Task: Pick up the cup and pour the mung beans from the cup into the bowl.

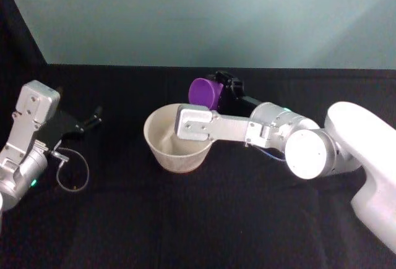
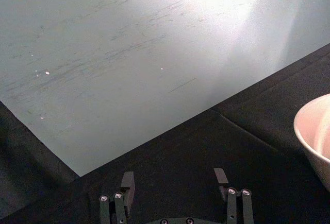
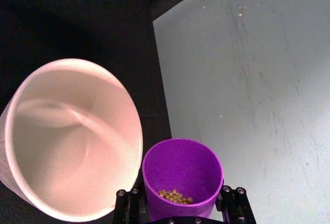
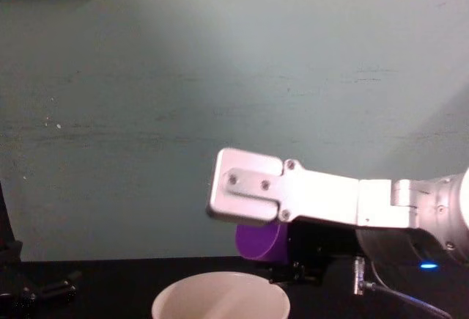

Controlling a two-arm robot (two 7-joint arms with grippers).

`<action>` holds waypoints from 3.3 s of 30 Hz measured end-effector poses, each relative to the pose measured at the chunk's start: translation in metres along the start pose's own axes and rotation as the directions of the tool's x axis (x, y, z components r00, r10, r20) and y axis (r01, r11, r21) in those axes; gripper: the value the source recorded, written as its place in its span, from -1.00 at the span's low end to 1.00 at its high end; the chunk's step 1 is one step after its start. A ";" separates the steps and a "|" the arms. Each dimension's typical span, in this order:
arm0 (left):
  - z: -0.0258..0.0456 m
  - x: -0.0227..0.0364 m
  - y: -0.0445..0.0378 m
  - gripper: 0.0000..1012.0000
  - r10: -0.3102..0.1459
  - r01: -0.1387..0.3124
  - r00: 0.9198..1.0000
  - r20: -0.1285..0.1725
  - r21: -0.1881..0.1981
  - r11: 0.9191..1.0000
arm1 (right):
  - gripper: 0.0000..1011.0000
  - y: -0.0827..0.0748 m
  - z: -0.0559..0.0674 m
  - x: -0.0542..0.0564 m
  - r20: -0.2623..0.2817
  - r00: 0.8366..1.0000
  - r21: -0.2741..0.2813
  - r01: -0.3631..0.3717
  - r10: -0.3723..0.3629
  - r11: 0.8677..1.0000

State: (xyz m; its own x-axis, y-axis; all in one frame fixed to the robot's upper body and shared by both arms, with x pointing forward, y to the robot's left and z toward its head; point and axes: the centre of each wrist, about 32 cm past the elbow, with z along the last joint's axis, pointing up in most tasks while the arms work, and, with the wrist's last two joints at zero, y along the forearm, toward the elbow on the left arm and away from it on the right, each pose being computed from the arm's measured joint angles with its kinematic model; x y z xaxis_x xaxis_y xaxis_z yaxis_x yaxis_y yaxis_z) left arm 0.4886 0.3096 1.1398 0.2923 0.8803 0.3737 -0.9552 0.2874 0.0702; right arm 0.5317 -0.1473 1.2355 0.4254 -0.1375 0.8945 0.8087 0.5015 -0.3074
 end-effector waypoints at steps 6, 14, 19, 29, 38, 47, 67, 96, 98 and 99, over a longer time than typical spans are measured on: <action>0.0000 0.0000 0.0000 0.98 0.000 0.000 1.000 0.000 0.000 1.000 | 0.44 0.005 0.010 -0.002 0.081 0.997 -0.015 -0.006 0.007 1.000; 0.0000 0.0000 0.0000 0.98 0.000 0.000 1.000 0.000 0.000 1.000 | 0.44 0.010 0.023 -0.006 0.202 0.979 -0.034 -0.002 0.009 0.999; 0.0000 0.0000 0.0000 0.98 0.000 0.000 1.000 0.000 0.000 1.000 | 0.44 0.014 0.030 -0.011 0.273 0.962 -0.045 -0.001 0.013 0.999; 0.0000 0.0000 0.0000 0.98 0.000 0.000 1.000 0.000 0.000 1.000 | 0.43 0.016 0.038 -0.016 0.364 0.931 -0.059 0.007 0.015 0.998; 0.0000 0.0000 0.0000 0.98 0.000 0.000 1.000 0.000 0.000 1.000 | 0.43 0.019 0.046 -0.024 0.441 0.897 -0.071 0.011 0.022 0.997; 0.0000 0.0000 0.0000 0.98 0.000 0.000 1.000 0.000 0.000 1.000 | 0.43 0.020 0.051 -0.030 0.496 0.868 -0.083 0.025 0.020 0.996; 0.0000 0.0000 0.0000 0.98 0.000 0.000 1.000 0.000 0.000 1.000 | 0.43 0.020 0.057 -0.036 0.546 0.837 -0.093 0.039 0.019 0.995; 0.0000 0.0000 0.0000 0.98 0.000 0.000 1.000 0.000 0.000 1.000 | 0.43 0.019 0.058 -0.038 0.572 0.820 -0.094 0.036 0.024 0.995; 0.0000 0.0000 0.0000 0.98 0.000 0.000 1.000 0.000 0.000 1.000 | 0.44 0.019 0.058 -0.038 0.574 0.818 -0.094 0.037 0.024 0.995; 0.0000 0.0000 0.0000 0.98 0.000 0.000 1.000 0.000 0.000 1.000 | 0.44 0.019 0.058 -0.038 0.577 0.817 -0.094 0.038 0.023 0.995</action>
State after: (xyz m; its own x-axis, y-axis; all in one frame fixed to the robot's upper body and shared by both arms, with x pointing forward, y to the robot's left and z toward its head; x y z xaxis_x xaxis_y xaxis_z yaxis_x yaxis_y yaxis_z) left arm 0.4886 0.3097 1.1398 0.2923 0.8803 0.3737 -0.9552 0.2874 0.0703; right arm 0.5070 -0.0828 1.2149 0.1317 0.3918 0.9106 0.8591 0.4131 -0.3021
